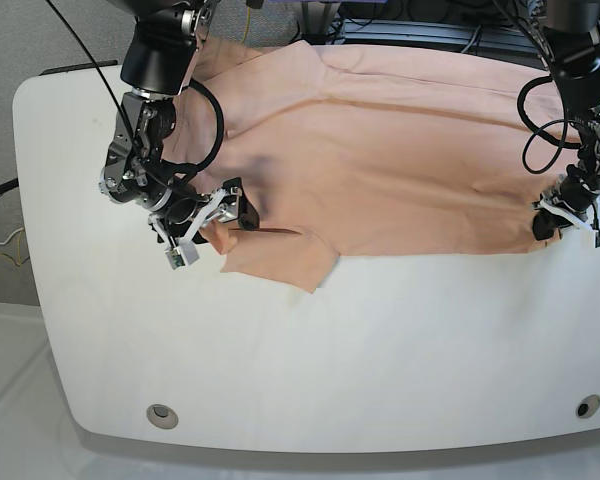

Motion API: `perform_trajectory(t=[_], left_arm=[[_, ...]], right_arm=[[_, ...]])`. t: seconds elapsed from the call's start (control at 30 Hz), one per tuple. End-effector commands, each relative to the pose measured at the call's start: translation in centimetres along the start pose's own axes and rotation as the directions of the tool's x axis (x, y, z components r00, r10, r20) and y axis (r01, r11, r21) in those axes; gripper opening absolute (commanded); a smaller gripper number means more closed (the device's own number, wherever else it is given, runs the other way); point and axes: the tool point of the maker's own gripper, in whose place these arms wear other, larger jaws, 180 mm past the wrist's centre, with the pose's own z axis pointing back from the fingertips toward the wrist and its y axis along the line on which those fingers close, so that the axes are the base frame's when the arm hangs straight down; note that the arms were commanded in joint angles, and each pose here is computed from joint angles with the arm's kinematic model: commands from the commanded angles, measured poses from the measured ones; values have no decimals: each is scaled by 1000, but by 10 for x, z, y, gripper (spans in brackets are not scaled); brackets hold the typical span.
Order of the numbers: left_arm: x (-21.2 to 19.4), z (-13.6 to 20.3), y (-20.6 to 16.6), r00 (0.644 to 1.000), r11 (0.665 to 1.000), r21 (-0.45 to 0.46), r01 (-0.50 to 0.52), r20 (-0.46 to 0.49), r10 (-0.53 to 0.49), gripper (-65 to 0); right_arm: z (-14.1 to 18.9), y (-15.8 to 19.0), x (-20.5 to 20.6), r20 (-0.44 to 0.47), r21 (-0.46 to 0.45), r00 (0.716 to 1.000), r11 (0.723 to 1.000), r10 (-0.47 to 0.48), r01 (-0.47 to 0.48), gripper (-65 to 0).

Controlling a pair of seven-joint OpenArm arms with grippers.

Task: Fold the T-shirt properly
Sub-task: 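Lower the right gripper onto the shirt edge and close on it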

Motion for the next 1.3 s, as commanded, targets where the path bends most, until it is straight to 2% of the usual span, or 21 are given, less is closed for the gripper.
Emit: perform_trajectory(t=[0.0, 0.27, 0.33, 0.4, 0.47, 0.7, 0.77, 1.03, 1.27], left_arm=[[-9, 4, 12, 997, 998, 43, 37, -74, -34, -624], [-9, 5, 12, 997, 998, 44, 36, -73, -33, -624], [-9, 5, 12, 997, 998, 44, 36, -73, -33, -624], [-9, 5, 12, 997, 998, 44, 36, -73, -33, -624], [-9, 5, 12, 997, 998, 44, 36, -73, -33, -624], [-14, 6, 14, 996, 998, 46, 35, -83, -31, -624], [-15, 6, 14, 996, 998, 46, 34, -84, -30, -624], [-16, 6, 13, 996, 998, 46, 33, -85, -29, -624], [-13, 6, 12, 996, 998, 44, 38, -78, -34, -624]], right_arm=[[-1, 11, -13, -78, 3, 996, 999, 39, -39, -67], [-1, 25, -14, -80, 21, 993, 996, 84, -83, -72], [-1, 24, -13, -80, 20, 993, 996, 85, -84, -92], [-2, 23, -14, -84, 15, 993, 996, 88, -87, -139], [-1, 23, -13, -83, 14, 993, 996, 89, -88, -204], [-2, 21, 1, -39, 9, 995, 995, 97, -96, -582], [-4, 21, 2, -42, 14, 994, 995, 97, -97, -650], [-15, 17, 2, -82, 35, 990, 993, 112, -110, -650], [-18, 16, 15, -67, 37, 991, 993, 117, -115, -650]])
